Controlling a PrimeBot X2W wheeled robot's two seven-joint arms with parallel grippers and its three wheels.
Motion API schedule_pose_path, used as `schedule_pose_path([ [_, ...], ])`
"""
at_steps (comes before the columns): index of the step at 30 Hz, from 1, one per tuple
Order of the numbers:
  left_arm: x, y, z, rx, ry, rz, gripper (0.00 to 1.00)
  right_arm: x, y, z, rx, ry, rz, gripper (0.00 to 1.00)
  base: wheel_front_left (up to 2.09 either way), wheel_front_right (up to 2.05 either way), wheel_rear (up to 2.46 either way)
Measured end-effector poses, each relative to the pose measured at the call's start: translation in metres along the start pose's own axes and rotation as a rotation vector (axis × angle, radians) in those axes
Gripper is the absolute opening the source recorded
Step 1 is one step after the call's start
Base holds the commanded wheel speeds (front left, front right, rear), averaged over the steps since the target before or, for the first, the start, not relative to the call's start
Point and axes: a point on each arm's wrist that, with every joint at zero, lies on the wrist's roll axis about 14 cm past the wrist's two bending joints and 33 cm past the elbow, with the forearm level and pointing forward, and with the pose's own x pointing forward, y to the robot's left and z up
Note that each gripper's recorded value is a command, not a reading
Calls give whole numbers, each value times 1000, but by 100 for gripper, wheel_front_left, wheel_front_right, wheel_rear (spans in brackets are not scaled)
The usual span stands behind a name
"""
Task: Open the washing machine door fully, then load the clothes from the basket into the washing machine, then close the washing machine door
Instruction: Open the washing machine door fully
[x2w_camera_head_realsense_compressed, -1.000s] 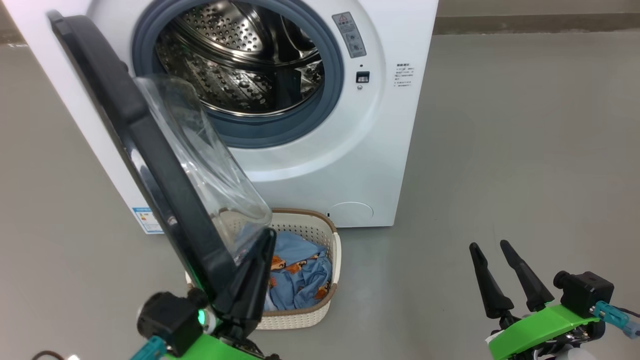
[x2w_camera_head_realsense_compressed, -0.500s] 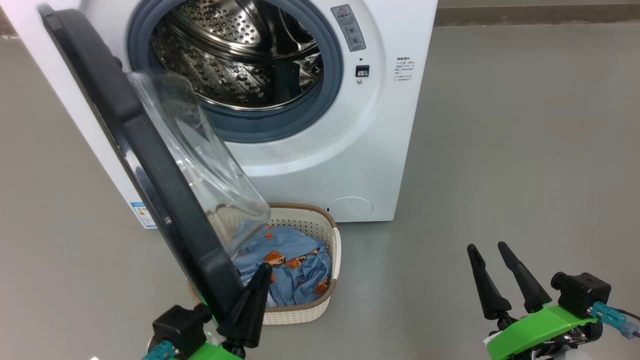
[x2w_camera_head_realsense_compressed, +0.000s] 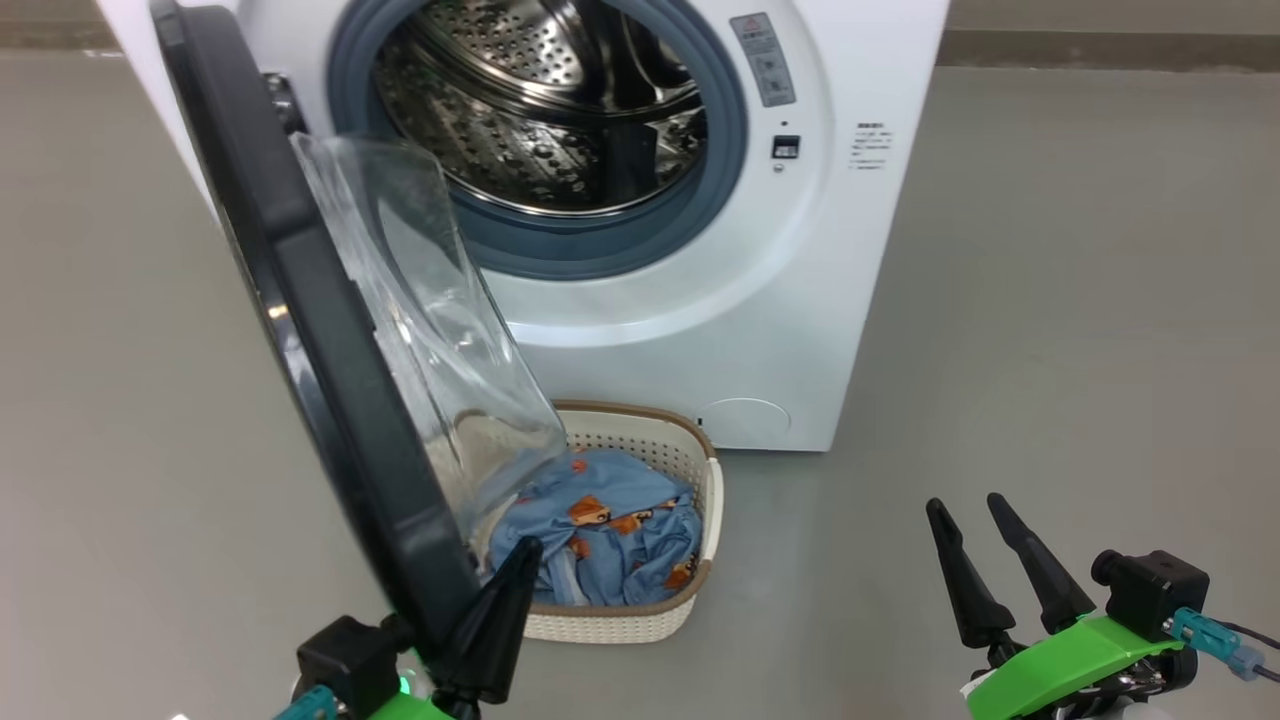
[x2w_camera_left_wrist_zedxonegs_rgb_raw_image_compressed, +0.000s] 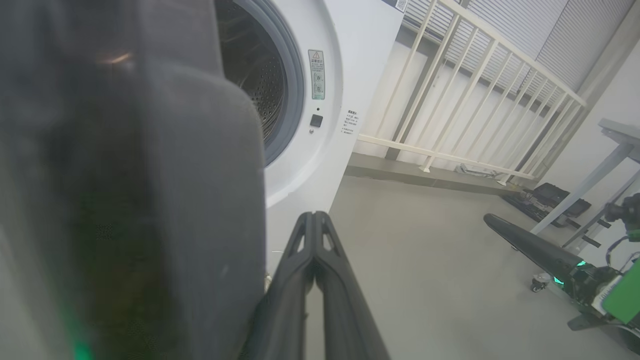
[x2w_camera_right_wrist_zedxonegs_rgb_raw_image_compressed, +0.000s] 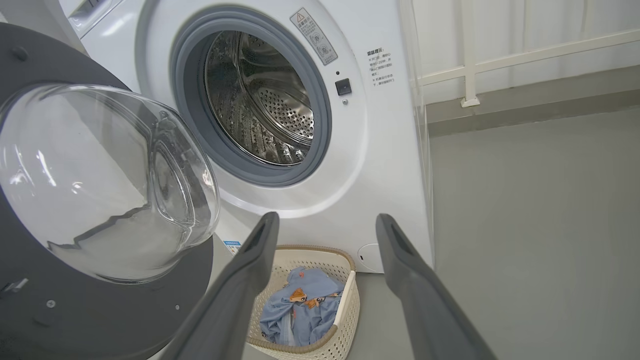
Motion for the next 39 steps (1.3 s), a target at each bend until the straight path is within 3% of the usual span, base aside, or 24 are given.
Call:
schedule_pose_path([
  [8, -16, 26, 11, 28, -23, 90, 0, 11, 17, -6, 2, 18, 53, 100, 0, 0, 0],
  [18, -50, 81, 34, 93, -61, 279, 0, 25, 43, -14, 12, 39, 126, 100, 0, 0, 0],
  [39, -90, 190, 84, 229, -34, 566, 0, 52, 73, -36, 55, 84, 199, 100, 0, 0, 0],
])
